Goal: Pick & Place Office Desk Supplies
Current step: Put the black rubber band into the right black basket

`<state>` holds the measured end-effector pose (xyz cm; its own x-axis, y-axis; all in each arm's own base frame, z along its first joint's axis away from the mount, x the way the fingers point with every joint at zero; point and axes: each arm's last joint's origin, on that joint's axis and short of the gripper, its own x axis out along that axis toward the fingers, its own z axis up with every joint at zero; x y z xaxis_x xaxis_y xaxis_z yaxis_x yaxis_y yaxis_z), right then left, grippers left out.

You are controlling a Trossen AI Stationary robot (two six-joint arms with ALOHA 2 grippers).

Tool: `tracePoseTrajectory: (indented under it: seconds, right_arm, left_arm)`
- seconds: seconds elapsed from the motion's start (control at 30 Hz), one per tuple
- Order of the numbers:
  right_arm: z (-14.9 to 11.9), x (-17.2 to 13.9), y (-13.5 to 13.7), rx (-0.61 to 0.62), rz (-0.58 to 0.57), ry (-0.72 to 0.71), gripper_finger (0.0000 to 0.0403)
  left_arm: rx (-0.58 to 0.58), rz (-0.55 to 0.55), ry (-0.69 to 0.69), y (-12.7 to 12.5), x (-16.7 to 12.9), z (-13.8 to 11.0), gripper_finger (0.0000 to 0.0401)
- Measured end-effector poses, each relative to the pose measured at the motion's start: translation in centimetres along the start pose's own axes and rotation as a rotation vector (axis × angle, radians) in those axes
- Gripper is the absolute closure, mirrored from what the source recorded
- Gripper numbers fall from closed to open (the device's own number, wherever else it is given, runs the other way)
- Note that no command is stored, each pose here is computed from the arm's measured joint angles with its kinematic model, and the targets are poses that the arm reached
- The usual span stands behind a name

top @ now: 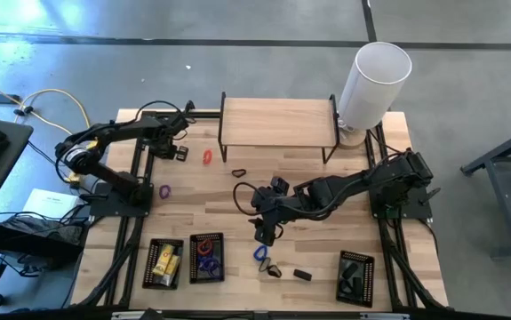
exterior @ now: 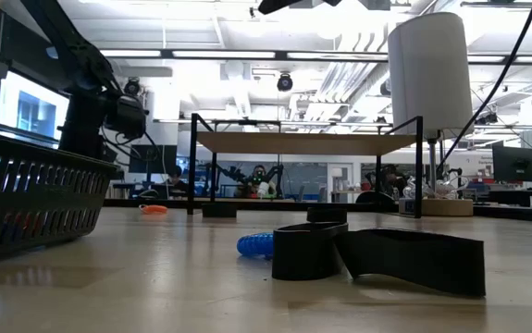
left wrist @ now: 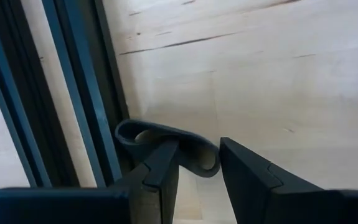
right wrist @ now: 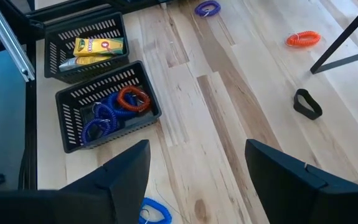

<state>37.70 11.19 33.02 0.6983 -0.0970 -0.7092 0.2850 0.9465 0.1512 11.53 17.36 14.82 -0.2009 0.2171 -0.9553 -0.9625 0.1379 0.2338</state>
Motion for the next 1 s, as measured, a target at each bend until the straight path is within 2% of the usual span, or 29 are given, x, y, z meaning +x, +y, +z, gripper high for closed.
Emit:
tracePoseTrajectory:
  seconds: [0.37,0.47,0.63,0.87,1.0]
  right_arm:
    - [-0.2,0.0,-0.1,0.000,-0.009,0.015,0.0151]
    - [-0.2,0.0,-0.1,0.001,-0.010,0.015,0.0151]
    - [-0.1,0.0,-0.1,0.002,-0.010,0.015,0.0151]
    - [-0.1,0.0,-0.1,0.002,-0.010,0.015,0.0151]
    - [-0.1,0.0,-0.1,0.002,-0.009,0.014,0.0151]
  left_arm:
    - [-0.011,0.060,0.010,-0.6,0.8,0.1,0.0296]
    - [-0.013,0.059,0.008,-0.6,0.9,0.1,0.0317]
    - [-0.007,0.061,0.009,-0.6,0.9,0.1,0.0390]
    - [0.036,0.068,0.010,-0.7,0.7,-0.2,0.0398]
    - [0.121,0.053,-0.008,-0.9,-1.1,-1.1,0.0399]
